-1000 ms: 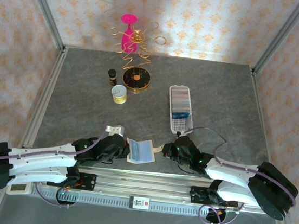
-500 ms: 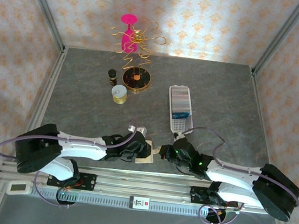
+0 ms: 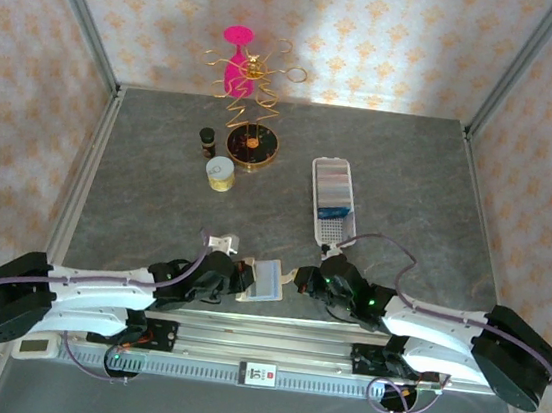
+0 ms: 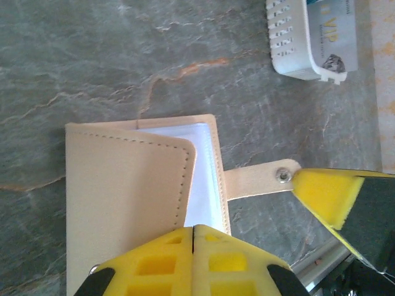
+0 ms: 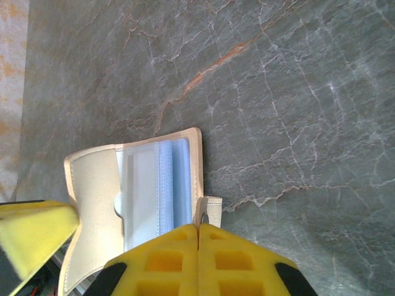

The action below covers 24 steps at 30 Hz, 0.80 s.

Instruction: Put the credit cards into the card holder

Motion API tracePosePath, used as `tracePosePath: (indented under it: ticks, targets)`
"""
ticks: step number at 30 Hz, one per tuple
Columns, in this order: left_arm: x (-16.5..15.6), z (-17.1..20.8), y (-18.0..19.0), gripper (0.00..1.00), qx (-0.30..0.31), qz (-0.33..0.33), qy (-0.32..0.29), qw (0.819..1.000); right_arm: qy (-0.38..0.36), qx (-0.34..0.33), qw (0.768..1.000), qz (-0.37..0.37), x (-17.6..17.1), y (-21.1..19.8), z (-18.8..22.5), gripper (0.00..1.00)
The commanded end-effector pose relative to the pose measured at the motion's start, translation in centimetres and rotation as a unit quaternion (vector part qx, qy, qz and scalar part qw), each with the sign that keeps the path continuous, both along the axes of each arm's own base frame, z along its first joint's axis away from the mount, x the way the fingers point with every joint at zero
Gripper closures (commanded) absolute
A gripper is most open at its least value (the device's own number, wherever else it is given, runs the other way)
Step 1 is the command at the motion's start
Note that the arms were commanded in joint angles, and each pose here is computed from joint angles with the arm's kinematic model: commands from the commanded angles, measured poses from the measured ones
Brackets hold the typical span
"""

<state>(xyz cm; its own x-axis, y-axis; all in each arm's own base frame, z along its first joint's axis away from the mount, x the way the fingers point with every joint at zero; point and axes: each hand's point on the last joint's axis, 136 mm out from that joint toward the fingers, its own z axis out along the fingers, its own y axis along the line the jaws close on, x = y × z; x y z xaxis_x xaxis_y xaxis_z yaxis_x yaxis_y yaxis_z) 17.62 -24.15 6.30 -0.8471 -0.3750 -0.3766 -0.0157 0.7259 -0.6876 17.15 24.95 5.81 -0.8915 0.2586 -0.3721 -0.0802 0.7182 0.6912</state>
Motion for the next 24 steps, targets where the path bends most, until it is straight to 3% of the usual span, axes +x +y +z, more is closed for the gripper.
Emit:
tracePosePath:
  ticks: [1,4,6,15,20,24]
  targets:
    - [-0.2,-0.7,1.1,1.00,0.009,0.022,0.005,1.000,-0.012,0.006,1.000,0.004,0.4,0.7,1.0,1.00]
    - [0.3,1.1,0.6,1.00,-0.014,0.020,-0.018,1.000,-0.012,0.004,1.000,0.004,0.4,0.8,1.0,1.00]
    - [0.9,2.1,1.6,1.00,0.007,0.040,-0.031,0.999,-0.013,0.003,1.000,0.002,0.5,0.7,1.2,1.00]
    - [0.4,1.4,12.3,1.00,0.129,0.191,-0.046,0.972,-0.012,-0.001,1.000,-0.001,0.3,0.5,1.2,1.00]
    - [-1.0,-0.7,14.5,1.00,0.171,0.199,-0.014,0.965,-0.009,-0.001,1.000,0.003,0.2,0.6,1.2,1.00]
    - [-1.9,-3.4,11.7,1.00,0.149,0.139,0.027,0.979,-0.011,0.001,1.000,0.006,0.2,0.8,1.4,1.00]
